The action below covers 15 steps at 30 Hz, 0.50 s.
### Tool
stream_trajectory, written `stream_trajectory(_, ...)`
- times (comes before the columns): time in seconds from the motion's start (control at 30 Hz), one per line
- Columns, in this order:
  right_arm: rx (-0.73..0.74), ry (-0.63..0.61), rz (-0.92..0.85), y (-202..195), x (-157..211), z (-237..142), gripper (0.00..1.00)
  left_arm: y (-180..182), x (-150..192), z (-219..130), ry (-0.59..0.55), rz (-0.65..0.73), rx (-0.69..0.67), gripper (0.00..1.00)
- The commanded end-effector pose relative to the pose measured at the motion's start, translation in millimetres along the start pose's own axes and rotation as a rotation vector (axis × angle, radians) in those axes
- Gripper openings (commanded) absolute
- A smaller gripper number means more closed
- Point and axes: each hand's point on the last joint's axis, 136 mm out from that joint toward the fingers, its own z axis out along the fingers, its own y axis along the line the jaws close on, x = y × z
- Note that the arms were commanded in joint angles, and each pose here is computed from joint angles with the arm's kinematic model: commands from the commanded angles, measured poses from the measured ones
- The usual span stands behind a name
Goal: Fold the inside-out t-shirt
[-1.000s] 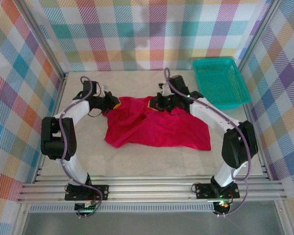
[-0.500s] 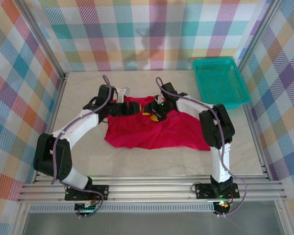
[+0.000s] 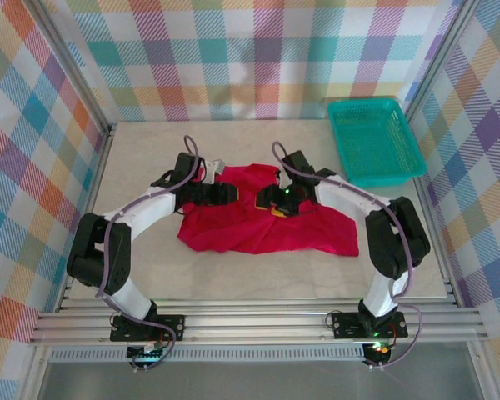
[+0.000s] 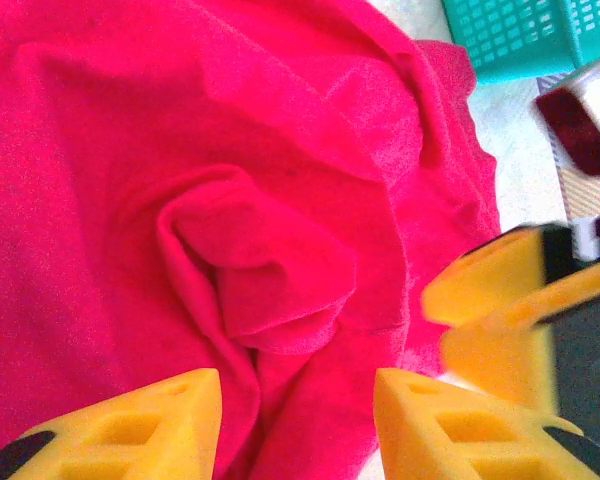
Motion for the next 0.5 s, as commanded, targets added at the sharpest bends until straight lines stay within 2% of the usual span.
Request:
stream_trajectory(0.0, -0.035, 0.049, 0.049, -10, 9, 24, 0.65, -1, 4, 8, 0.019, 0.007, 0.028, 0.44)
stream_trajectory(0.03, -0.038, 0.051, 0.057, -12, 8, 29, 0.65, 0, 6, 10, 0.023, 0.007, 0.03, 0.44)
stream_trajectory(0.07, -0.034, 0.048, 0.064, -15, 6, 32, 0.6, 1, 7, 13, 0.031, 0.002, 0.032, 0.44)
stream_trajectory(0.2, -0.016, 0.019, 0.075, -20, -2, 33, 0.09, 0, 13, 30, 0.066, -0.009, 0.044, 0.44)
stream_trajectory(0.23, -0.012, 0.013, 0.073, -21, -2, 30, 0.02, -1, 15, 34, 0.074, -0.009, 0.048, 0.45)
stream_trajectory(0.27, -0.001, 0.004, 0.067, -23, -1, 26, 0.0, -3, 17, 39, 0.086, -0.006, 0.054, 0.45)
stream_trajectory(0.47, 0.02, 0.003, 0.059, -29, 5, 20, 0.0, -15, 17, 56, 0.105, 0.006, 0.092, 0.46)
